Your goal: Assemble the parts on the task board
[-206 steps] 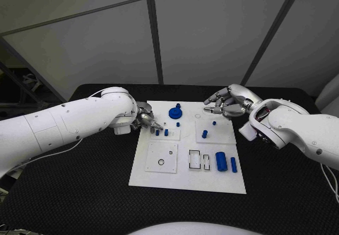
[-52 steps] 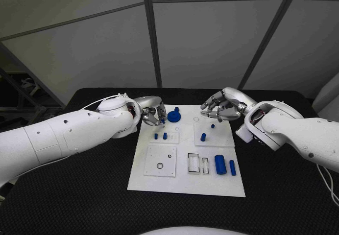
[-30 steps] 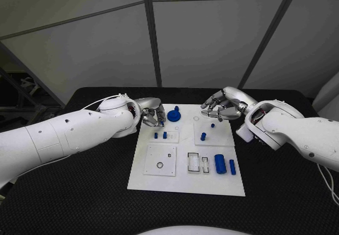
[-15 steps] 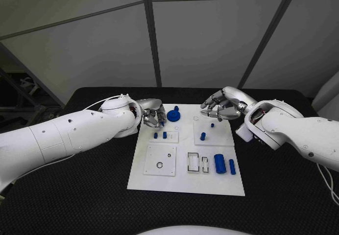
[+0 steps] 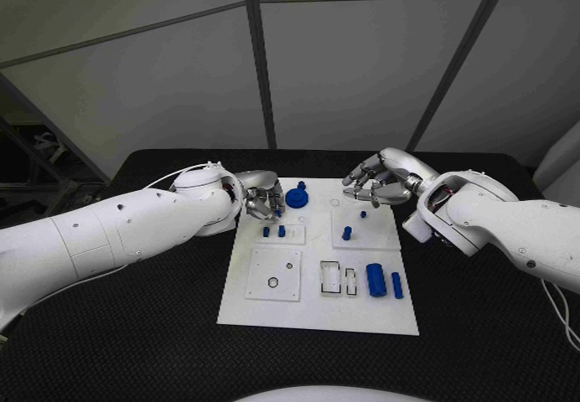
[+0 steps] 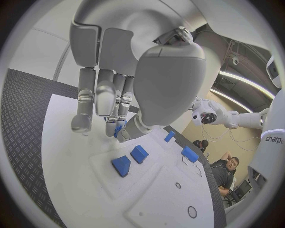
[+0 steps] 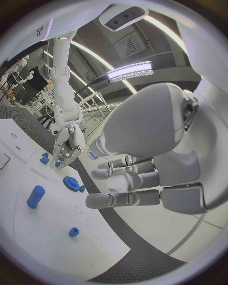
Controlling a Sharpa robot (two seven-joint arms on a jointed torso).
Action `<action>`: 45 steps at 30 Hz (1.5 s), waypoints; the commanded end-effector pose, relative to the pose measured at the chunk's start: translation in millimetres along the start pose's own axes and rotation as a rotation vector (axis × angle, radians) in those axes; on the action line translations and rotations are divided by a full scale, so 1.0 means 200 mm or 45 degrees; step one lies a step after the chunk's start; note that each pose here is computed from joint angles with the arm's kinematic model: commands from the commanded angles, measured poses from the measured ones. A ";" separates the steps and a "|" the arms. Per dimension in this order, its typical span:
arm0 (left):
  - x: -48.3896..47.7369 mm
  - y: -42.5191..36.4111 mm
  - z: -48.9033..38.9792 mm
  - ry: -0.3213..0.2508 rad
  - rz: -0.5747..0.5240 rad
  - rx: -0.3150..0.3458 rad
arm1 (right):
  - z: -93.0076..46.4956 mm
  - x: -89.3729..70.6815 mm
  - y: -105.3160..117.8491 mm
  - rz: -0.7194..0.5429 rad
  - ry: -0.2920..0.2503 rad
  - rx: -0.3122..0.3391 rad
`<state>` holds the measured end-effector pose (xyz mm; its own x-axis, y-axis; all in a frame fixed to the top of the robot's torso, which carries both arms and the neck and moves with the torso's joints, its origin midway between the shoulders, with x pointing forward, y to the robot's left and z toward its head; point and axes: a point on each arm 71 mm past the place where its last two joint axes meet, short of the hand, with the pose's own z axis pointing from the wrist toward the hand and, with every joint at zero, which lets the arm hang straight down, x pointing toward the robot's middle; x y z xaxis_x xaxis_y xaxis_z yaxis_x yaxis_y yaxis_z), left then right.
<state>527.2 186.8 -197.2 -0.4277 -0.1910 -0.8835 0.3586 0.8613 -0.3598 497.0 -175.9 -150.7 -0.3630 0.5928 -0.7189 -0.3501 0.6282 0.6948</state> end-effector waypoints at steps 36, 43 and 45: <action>-0.001 0.013 0.000 -0.007 -0.008 -0.019 | 0.00 -0.01 -0.02 -0.081 0.017 0.024; -0.010 0.040 -0.020 -0.022 -0.010 -0.033 | -0.01 -0.03 -0.05 -0.267 0.017 0.046; -0.015 0.055 -0.032 -0.028 -0.011 -0.040 | -0.02 -0.04 -0.06 -0.343 0.015 0.047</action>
<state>526.8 198.1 -198.4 -0.4258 -0.1962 -0.8833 0.3351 0.8726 -0.3554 500.5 -188.0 -153.2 -0.3141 0.4984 -0.8080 -0.3688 0.7202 0.5876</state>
